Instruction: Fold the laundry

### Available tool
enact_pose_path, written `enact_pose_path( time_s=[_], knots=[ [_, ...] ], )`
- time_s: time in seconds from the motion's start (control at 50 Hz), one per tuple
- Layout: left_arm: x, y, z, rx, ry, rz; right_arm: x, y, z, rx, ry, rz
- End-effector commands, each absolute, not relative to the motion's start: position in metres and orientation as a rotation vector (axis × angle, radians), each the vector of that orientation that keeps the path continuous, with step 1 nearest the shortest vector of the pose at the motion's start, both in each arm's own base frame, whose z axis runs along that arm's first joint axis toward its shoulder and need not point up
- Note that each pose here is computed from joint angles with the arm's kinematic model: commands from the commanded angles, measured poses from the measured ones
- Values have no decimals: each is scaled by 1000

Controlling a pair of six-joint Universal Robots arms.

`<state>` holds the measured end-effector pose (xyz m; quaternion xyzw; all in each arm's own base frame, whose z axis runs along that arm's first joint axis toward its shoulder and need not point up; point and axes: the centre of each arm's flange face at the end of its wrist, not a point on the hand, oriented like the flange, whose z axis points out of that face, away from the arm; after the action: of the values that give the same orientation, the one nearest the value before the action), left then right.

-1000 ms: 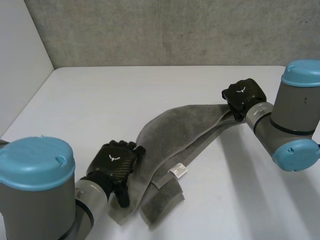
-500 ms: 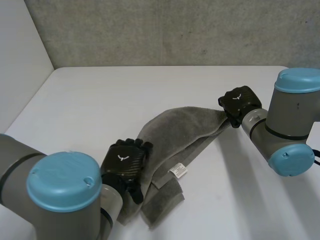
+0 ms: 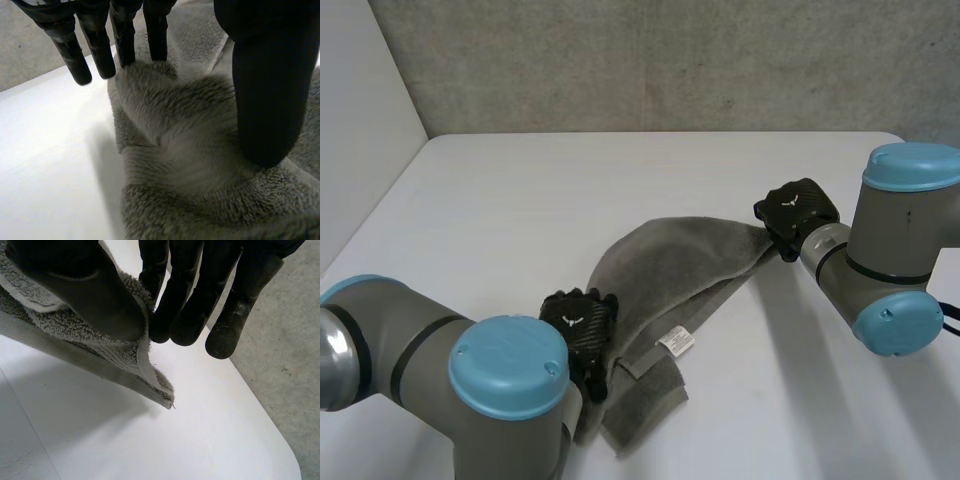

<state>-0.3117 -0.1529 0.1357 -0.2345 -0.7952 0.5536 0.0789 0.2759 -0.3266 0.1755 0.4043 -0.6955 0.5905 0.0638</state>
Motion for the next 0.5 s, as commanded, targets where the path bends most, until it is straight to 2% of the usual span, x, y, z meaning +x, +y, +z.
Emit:
enact_pose_path(
  time_s=[0.02,0.14,0.18,0.2,0.24,0.26,0.28,0.3,0.32,0.34,0.36,0.38,0.4,0.42,0.44,0.46,0.48,0.5],
  knots=[
    [-306,-167,140,-635,-2393,1794,276,-327,175,1223,-2098,1782],
    [-299,-200,167,-491,-2285,1980,277,-329,180,1235,-2062,1790],
    [-297,-225,185,-496,-2214,2107,278,-331,183,1230,-2047,1804],
    [-297,-225,185,-496,-2214,2107,279,-334,190,1213,-2026,1835],
    [-301,-253,206,-561,-2107,2224,280,-338,199,1189,-1994,1882],
    [-301,-253,206,-561,-2107,2225,282,-343,212,1157,-1947,1941],
    [-304,-267,220,-594,-2033,2275,284,-348,229,1112,-1883,2018],
    [-309,-277,234,-617,-1954,2314,284,-348,229,1112,-1882,2018],
    [-309,-277,234,-617,-1953,2314,286,-354,252,1051,-1789,2121],
    [-315,-287,255,-633,-1845,2358,286,-354,252,1050,-1788,2122],
    [-315,-288,255,-633,-1844,2359,288,-360,278,976,-1669,2239],
    [-321,-296,278,-629,-1730,2402,287,-365,306,884,-1525,2359],
    [-326,-302,305,-614,-1607,2455,287,-365,306,883,-1524,2361],
    [-327,-302,306,-614,-1605,2456,286,-368,333,790,-1371,2472],
    [-330,-306,334,-593,-1483,2510,284,-367,358,701,-1224,2568],
    [-332,-308,361,-564,-1364,2564,284,-367,358,700,-1223,2569],
    [-332,-308,362,-564,-1363,2565,282,-362,381,616,-1088,2646],
    [-331,-309,386,-533,-1256,2617,282,-362,382,615,-1086,2647]
  ],
)
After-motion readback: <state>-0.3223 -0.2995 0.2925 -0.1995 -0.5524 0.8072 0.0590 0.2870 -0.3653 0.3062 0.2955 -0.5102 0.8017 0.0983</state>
